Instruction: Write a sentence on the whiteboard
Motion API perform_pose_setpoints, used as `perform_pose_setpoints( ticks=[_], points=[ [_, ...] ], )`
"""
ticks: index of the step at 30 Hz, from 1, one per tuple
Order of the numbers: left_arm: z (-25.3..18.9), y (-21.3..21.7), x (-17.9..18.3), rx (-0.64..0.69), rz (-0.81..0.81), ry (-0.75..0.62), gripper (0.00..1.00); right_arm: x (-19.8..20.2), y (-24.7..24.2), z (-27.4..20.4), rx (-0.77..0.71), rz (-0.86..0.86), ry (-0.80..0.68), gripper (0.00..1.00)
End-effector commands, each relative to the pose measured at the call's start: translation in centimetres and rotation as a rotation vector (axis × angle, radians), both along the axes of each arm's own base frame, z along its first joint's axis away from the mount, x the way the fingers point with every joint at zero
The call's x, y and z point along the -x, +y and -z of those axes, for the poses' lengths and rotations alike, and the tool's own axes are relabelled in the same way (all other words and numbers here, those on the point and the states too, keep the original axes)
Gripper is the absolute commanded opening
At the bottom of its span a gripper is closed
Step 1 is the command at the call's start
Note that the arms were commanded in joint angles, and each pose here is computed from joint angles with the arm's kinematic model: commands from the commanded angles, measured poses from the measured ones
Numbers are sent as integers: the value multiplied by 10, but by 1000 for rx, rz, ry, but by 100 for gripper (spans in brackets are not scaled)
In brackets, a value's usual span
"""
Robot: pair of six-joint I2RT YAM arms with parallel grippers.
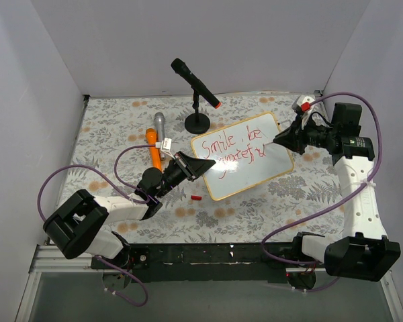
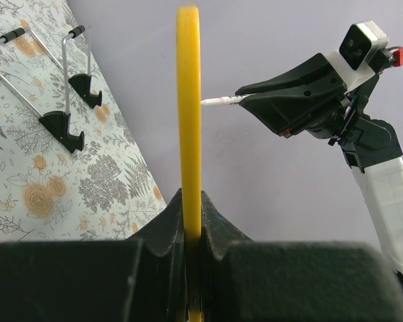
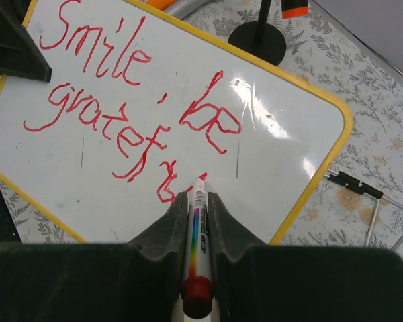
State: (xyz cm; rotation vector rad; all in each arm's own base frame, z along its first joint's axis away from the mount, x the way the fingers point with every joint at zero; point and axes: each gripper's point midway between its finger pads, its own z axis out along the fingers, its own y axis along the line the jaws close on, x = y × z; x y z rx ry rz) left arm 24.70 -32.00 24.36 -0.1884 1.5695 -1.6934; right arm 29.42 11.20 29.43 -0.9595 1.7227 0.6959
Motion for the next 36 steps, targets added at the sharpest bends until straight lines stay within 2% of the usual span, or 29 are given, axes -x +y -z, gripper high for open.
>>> perform_pose_setpoints(
  ticks=[1,8,19,27,36],
  points=[
    [-66,6,10,164,12,-151,0,14,0,4,10,-13,-16,1],
    [-66,11,7,160,-8,-155,0,31,-2,17,42,-3,5,1],
    [-67,17,8,154,-24,-163,0,25,-11,5,72,50,-24,1],
    [-58,16,9,135,-18,-151,0,24,6,-52,-34,-66,-107,1],
    [-54,19,14,128,-7,-152,0,25,8,-43,-61,-79,-88,1]
  ],
)
